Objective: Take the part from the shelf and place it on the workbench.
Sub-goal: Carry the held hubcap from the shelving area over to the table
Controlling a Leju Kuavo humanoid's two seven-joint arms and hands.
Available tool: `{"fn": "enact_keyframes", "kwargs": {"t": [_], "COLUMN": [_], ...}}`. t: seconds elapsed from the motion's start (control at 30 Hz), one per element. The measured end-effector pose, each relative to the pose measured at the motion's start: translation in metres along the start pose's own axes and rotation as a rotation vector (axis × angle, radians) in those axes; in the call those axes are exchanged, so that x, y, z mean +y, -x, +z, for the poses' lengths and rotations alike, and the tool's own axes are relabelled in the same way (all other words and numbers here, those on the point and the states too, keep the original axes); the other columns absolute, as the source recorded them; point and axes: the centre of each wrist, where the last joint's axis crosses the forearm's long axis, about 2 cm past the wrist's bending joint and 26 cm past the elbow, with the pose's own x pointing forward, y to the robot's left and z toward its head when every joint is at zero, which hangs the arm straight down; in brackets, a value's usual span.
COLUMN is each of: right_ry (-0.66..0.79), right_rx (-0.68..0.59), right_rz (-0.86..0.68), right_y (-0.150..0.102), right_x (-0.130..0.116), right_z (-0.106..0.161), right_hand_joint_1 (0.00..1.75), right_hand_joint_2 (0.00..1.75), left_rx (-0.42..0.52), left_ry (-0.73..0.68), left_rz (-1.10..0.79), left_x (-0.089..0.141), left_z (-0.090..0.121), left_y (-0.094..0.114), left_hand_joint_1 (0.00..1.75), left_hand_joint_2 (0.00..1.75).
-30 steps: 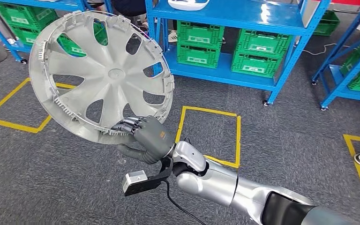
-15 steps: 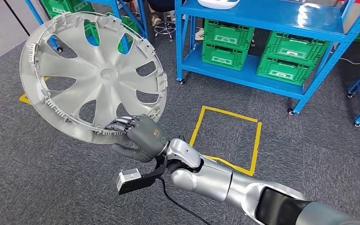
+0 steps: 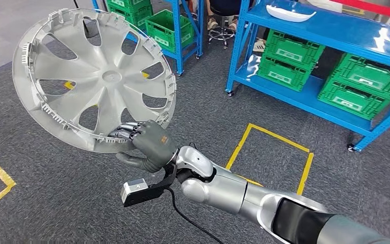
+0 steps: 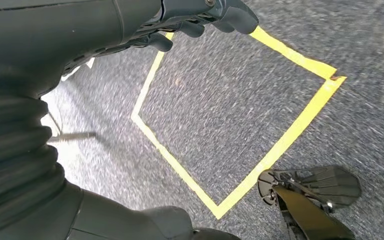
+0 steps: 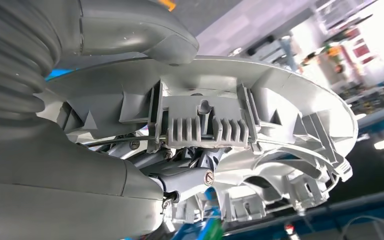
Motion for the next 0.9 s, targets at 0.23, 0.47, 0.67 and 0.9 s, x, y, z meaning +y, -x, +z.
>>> {"fn": "enact_keyframes", "kwargs": {"t": [0.23, 0.47, 0.67, 0.9], "right_ry": [0.002, -0.004, 0.002, -0.006], "right_rx": [-0.011, -0.012, -0.024, -0.02], "right_rz": [-0.004, -0.006, -0.002, -0.006], "right_y": [-0.004, -0.005, -0.008, -0.008], "right_x": [0.0, 0.002, -0.002, 0.0], "right_z": [-0.004, -0.005, -0.011, -0.012], "right_hand_joint_1": [1.75, 1.75, 1.75, 1.75], "right_hand_joint_2": [1.75, 1.75, 1.75, 1.75], "left_rx": [0.017, 0.013, 0.011, 0.009], "left_ry": [-0.003, -0.004, -0.008, -0.012], "left_rz": [0.014, 0.023, 0.025, 0.025], "left_x": [-0.001, -0.001, -0.001, 0.0], "left_z": [0.001, 0.001, 0.0, 0.0], "left_y": [0.005, 0.003, 0.003, 0.002], "left_hand_joint_1": [0.0, 0.0, 0.0, 0.0], "left_hand_joint_2": [1.75, 1.75, 1.75, 1.75]}}
